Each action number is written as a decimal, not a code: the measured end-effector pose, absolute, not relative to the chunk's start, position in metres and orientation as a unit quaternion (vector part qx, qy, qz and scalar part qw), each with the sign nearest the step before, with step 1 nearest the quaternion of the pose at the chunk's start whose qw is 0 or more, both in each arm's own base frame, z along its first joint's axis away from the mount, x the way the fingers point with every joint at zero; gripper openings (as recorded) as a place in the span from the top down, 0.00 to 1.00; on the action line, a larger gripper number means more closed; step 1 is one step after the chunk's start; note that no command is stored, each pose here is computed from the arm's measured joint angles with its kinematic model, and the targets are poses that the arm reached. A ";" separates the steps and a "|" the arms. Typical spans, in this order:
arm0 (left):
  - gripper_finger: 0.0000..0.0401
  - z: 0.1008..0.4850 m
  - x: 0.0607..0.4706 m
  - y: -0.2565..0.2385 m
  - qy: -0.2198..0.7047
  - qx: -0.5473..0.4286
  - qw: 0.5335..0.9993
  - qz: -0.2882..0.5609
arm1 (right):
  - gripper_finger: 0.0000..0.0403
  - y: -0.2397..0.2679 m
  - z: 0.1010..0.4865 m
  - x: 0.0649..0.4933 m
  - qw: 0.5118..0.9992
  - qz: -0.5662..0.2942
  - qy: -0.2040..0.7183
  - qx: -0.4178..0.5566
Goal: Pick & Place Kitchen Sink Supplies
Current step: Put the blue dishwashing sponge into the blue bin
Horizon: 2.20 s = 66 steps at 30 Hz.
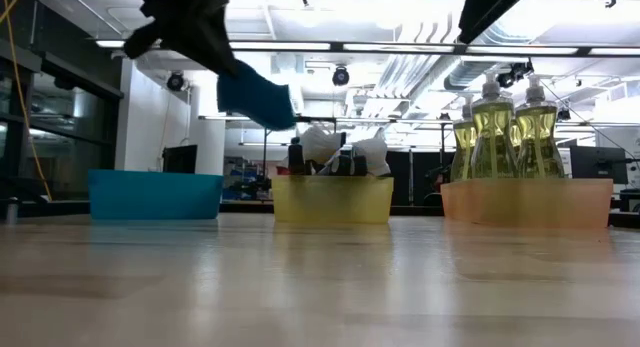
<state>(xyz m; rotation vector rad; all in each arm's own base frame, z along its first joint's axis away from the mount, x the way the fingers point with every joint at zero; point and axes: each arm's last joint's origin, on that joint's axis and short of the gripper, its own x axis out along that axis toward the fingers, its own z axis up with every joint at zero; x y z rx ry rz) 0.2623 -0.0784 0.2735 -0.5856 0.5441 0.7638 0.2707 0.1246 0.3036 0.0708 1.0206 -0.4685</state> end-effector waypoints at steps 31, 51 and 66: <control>0.98 0.266 0.223 0.061 0.207 -0.277 0.635 0.691 | 0.49 0.091 0.304 0.283 0.833 -0.304 0.458 0.061; 0.98 0.205 0.211 0.086 0.093 -0.360 0.573 0.731 | 0.49 0.091 0.304 0.282 0.832 -0.304 0.459 0.063; 0.98 0.173 0.219 0.105 0.126 -0.366 0.533 0.753 | 0.49 0.091 0.303 0.281 0.826 -0.303 0.469 0.075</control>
